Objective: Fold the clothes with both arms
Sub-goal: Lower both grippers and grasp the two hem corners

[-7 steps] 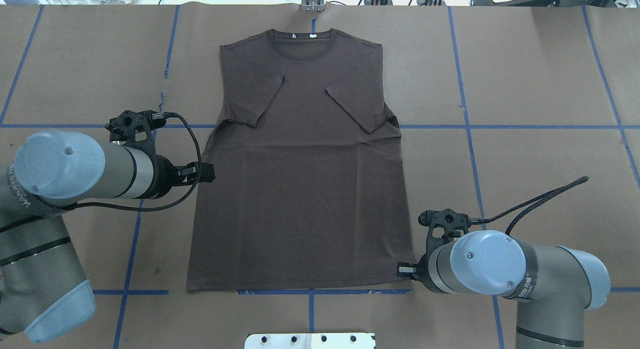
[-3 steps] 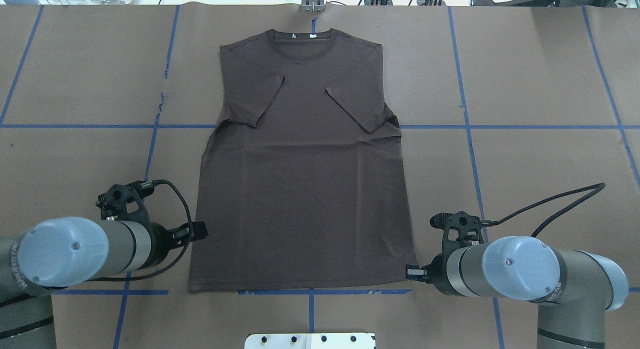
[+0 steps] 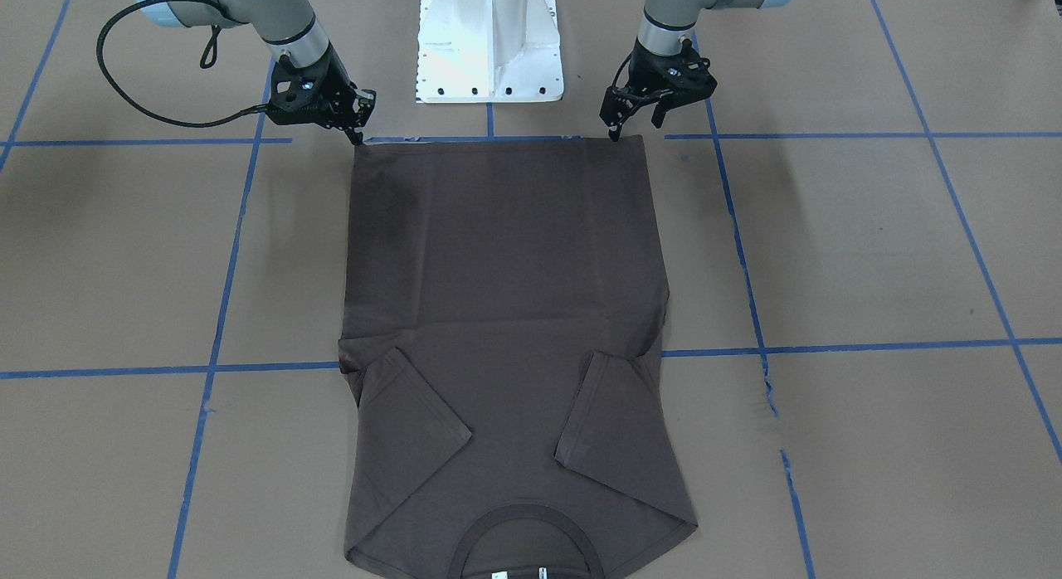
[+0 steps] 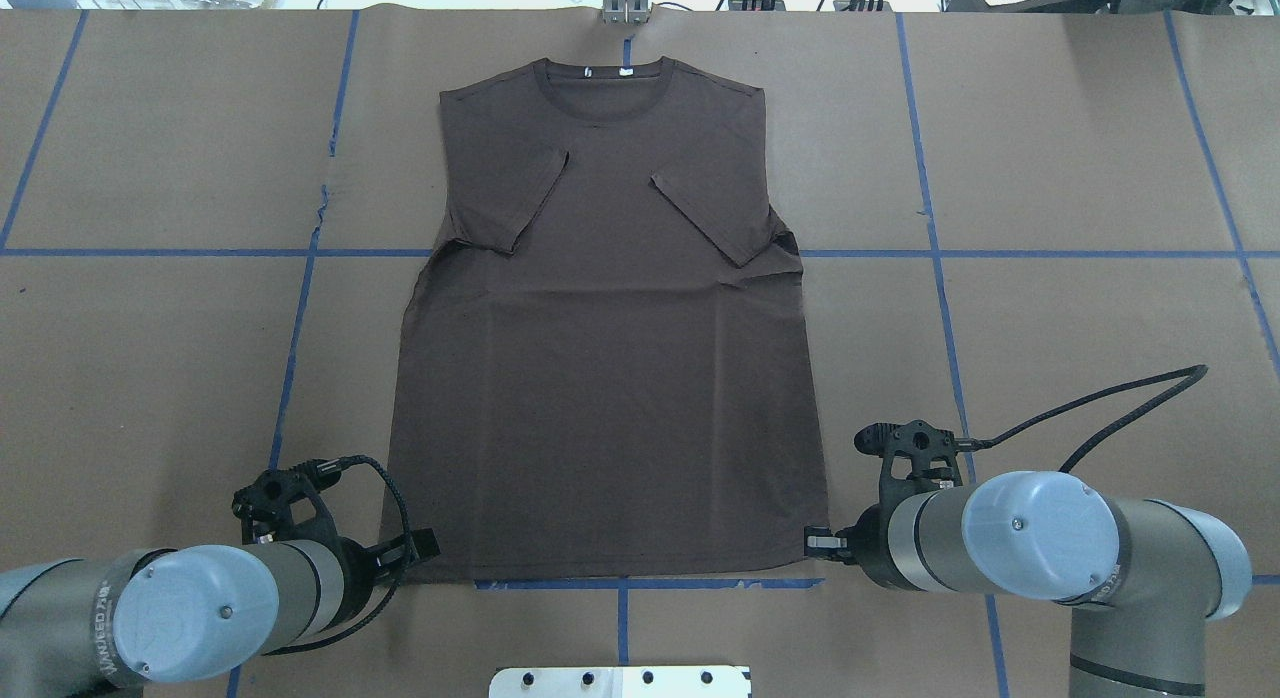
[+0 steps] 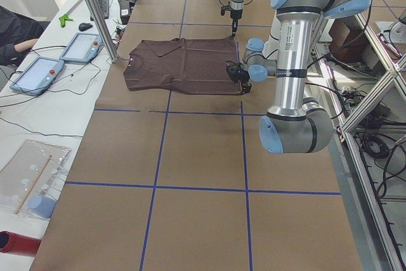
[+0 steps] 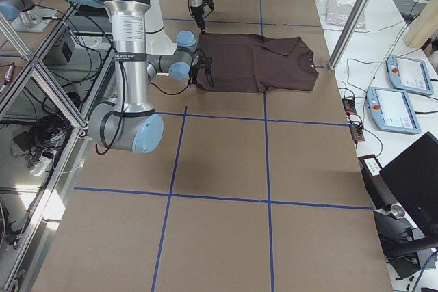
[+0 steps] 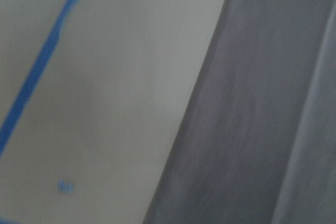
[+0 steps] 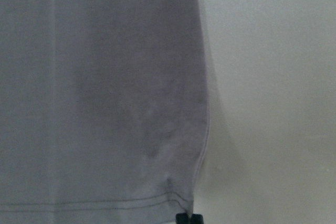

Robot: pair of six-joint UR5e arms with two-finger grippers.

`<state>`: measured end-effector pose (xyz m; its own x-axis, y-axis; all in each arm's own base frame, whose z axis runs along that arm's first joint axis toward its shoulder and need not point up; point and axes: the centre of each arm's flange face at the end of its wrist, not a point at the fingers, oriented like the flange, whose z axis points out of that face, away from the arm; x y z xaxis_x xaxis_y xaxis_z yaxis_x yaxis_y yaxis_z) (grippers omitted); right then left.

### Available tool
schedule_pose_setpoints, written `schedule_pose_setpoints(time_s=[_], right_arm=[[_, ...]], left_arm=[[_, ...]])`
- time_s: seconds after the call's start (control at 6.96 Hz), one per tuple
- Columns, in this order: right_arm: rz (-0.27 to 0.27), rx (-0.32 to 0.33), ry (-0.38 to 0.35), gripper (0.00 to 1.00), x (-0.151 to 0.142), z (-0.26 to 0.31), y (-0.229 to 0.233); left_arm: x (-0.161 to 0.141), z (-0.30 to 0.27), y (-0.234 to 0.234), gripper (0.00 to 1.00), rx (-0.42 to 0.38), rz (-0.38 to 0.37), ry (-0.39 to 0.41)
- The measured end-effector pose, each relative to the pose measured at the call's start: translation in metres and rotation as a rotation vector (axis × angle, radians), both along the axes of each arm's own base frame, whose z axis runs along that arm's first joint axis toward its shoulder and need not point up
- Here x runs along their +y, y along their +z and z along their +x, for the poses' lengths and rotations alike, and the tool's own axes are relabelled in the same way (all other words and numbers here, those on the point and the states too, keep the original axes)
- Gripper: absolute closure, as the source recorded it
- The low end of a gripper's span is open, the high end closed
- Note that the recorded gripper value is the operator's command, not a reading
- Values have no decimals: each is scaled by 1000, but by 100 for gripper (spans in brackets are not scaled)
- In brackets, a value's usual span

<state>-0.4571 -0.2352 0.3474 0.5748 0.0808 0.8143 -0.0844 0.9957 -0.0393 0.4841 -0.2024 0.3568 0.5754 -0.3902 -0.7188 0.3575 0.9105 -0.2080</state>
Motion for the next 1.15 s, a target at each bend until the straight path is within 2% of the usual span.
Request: schedule_pose_setpoints(time_s=[0.57,1.01,1.15], right_arm=[[-3,-12,6,100,-5,1,-6],[-5,-13,7,100,-6,2,-6],[-5,-13,7,100,-6,2,-6]], left_arm=[[4,5,8,25,-18,-5,-1],[4,6,10,48,-27,-5,0],[5,6,11,61,-36,-6,1]])
